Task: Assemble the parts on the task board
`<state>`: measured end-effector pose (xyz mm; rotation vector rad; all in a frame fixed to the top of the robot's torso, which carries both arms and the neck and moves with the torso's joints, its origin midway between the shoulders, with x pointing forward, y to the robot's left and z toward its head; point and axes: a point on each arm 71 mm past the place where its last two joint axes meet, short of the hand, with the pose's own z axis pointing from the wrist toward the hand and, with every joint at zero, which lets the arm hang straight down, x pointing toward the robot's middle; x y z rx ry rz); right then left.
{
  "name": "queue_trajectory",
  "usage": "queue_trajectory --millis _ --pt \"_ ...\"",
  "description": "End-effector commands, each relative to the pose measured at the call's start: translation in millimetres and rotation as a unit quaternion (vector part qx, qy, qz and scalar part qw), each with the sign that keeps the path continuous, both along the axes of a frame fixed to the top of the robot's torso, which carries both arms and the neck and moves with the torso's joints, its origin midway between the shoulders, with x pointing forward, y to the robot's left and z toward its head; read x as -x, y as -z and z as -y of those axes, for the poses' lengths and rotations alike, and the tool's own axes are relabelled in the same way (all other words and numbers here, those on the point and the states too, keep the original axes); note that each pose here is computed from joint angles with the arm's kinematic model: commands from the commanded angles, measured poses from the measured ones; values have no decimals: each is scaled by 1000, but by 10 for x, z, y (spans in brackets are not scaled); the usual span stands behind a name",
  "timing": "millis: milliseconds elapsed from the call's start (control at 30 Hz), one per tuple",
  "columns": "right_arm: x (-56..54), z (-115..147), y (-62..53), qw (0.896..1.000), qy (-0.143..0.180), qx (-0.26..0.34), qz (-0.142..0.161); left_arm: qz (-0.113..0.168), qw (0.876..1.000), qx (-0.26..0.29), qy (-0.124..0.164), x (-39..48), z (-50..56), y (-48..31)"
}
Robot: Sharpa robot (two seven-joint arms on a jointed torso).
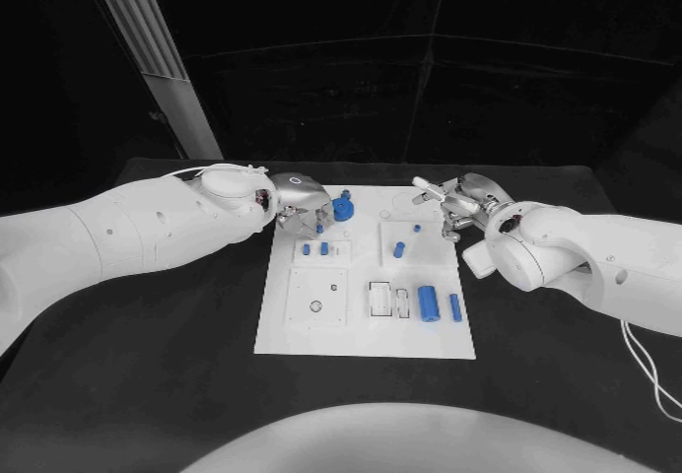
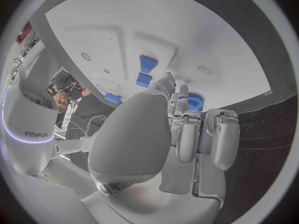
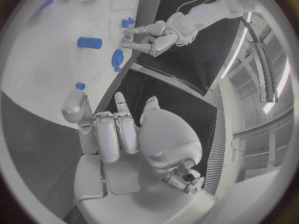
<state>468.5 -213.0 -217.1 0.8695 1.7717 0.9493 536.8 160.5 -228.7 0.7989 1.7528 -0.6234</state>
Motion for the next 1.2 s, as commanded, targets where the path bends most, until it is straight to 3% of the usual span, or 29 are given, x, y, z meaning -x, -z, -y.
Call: queue_trajectory --millis 33,300,500,667,900,967,1000,1067,1200 --pt "0 -9 -9 1000 -4 -1 0 19 1000 12 3 -6 3 -38" --pt "0 -5 -9 1000 -4 -1 0 34 999 23 6 -8 -28 -61" --pt "-4 9 -14 1000 -1 -1 4 33 998 41 16 14 -127 -91" --pt "-12 25 -32 1000 6 -4 18 33 997 69 25 37 -222 -177" --pt "-16 63 -83 998 18 -5 52 53 989 128 54 106 -380 -398" --pt "-10 96 -112 997 17 7 72 67 981 172 53 113 -441 -509" --pt "-8 103 -118 997 16 9 75 68 980 181 51 112 -451 -527" --pt "-1 142 -155 994 8 30 100 69 966 247 31 104 -509 -630" --pt "6 189 -245 984 -22 81 156 37 925 376 -23 80 -578 -758"
